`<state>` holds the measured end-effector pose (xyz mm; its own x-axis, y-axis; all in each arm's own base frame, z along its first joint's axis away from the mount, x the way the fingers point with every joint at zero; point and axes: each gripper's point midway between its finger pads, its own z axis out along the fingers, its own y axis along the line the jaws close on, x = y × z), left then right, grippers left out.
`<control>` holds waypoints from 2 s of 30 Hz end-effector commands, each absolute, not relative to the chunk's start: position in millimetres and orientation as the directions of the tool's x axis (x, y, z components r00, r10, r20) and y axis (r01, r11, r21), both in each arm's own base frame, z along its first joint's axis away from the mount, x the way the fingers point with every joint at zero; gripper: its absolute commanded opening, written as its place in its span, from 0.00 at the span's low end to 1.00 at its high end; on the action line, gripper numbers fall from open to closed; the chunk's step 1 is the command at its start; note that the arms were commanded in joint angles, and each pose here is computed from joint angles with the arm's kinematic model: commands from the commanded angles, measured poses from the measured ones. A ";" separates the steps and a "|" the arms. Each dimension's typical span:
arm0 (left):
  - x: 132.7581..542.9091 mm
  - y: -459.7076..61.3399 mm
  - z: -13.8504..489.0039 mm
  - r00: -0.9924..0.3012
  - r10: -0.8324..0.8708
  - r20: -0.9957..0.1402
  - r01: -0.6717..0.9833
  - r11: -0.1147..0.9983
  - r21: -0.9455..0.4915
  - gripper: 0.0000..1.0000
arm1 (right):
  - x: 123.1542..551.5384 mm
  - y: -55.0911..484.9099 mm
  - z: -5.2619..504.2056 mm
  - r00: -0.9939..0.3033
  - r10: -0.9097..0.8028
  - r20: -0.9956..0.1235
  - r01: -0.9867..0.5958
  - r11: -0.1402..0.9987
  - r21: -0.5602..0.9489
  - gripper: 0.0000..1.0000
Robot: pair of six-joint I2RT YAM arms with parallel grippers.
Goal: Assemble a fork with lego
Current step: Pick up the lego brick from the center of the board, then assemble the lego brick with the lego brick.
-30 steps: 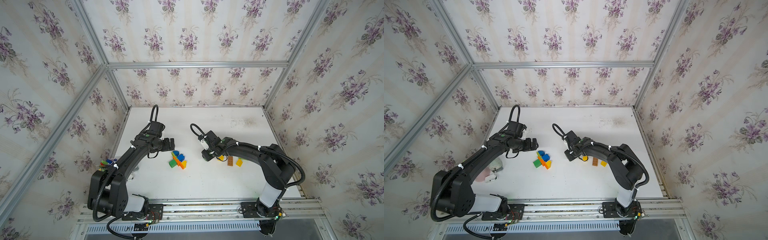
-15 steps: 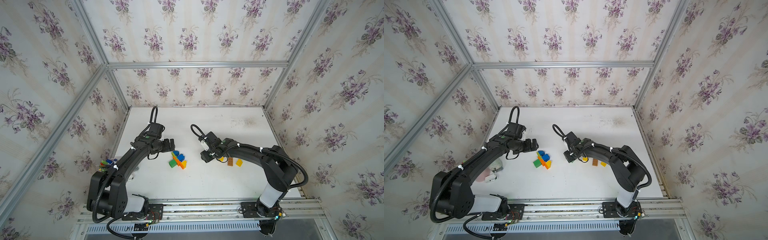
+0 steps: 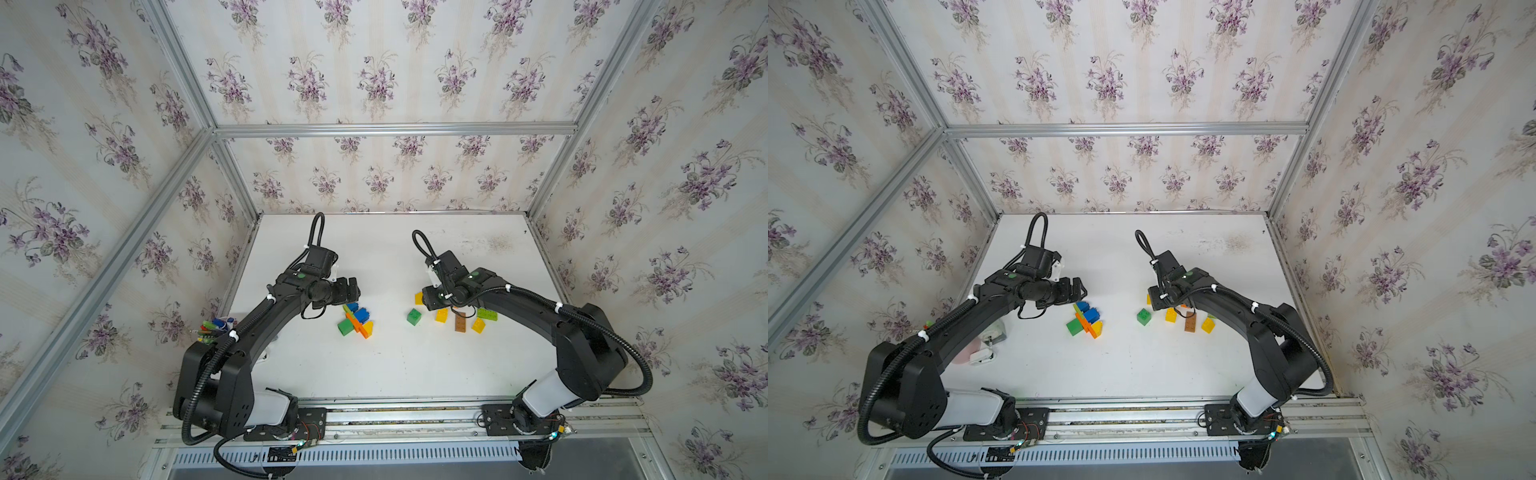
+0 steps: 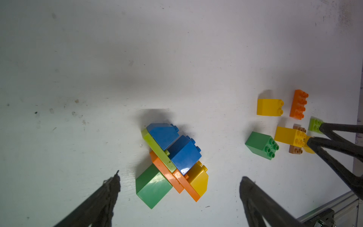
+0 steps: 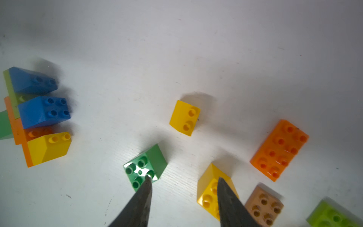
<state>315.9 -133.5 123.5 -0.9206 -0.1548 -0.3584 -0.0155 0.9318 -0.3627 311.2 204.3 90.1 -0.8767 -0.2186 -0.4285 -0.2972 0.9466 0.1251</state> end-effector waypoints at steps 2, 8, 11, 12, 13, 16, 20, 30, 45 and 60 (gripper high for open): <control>323.7 -151.2 121.8 -0.923 -0.155 -0.352 -0.010 0.924 -0.381 0.96 | 317.9 161.7 79.6 -0.916 -0.097 -0.390 -0.143 0.986 0.091 0.53; 326.1 -178.7 121.0 -0.932 -0.119 -0.342 0.025 0.921 -0.389 0.95 | 328.3 133.5 57.7 -0.932 -0.040 -0.360 -0.055 0.998 0.030 0.53; 327.6 -190.8 118.9 -0.935 -0.108 -0.337 0.038 0.917 -0.397 0.95 | 335.8 130.6 49.8 -0.936 -0.015 -0.352 -0.032 0.999 0.043 0.54; 328.2 -194.2 116.9 -0.938 -0.105 -0.332 0.038 0.916 -0.400 0.95 | 339.0 130.2 47.4 -0.937 -0.017 -0.350 -0.031 0.999 0.034 0.54; 329.5 -197.2 115.9 -0.939 -0.101 -0.329 0.042 0.915 -0.401 0.95 | 341.1 128.8 44.0 -0.939 -0.017 -0.345 -0.025 1.000 0.019 0.54; 330.5 -205.8 110.8 -0.945 -0.088 -0.315 0.050 0.914 -0.404 0.95 | 347.3 128.7 35.7 -0.942 -0.016 -0.336 -0.020 1.000 0.006 0.54; 332.8 -213.8 107.6 -0.947 -0.086 -0.309 0.052 0.909 -0.413 0.95 | 354.8 132.6 27.3 -0.947 -0.022 -0.322 -0.025 1.000 0.005 0.53; 338.2 -220.9 101.3 -0.952 -0.081 -0.295 0.053 0.907 -0.418 0.94 | 354.3 127.4 11.9 -0.957 -0.043 -0.287 -0.032 0.999 -0.042 0.42; 332.4 -222.8 102.7 -0.964 -0.053 -0.260 0.064 0.904 -0.423 0.94 | 361.8 155.7 64.5 -0.869 -0.283 -0.406 -0.321 0.947 0.027 0.18; 321.5 -191.0 109.0 -0.963 -0.096 -0.252 0.019 0.909 -0.416 0.95 | 285.4 245.2 108.3 -0.601 -0.637 -0.483 -0.777 0.608 0.165 0.16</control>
<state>324.5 -197.4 110.7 -0.9609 -0.0965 -0.2596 0.0229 0.9064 -0.4217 307.1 230.0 106.5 -0.6796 -0.5550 -0.4797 -0.6894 0.7067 0.1589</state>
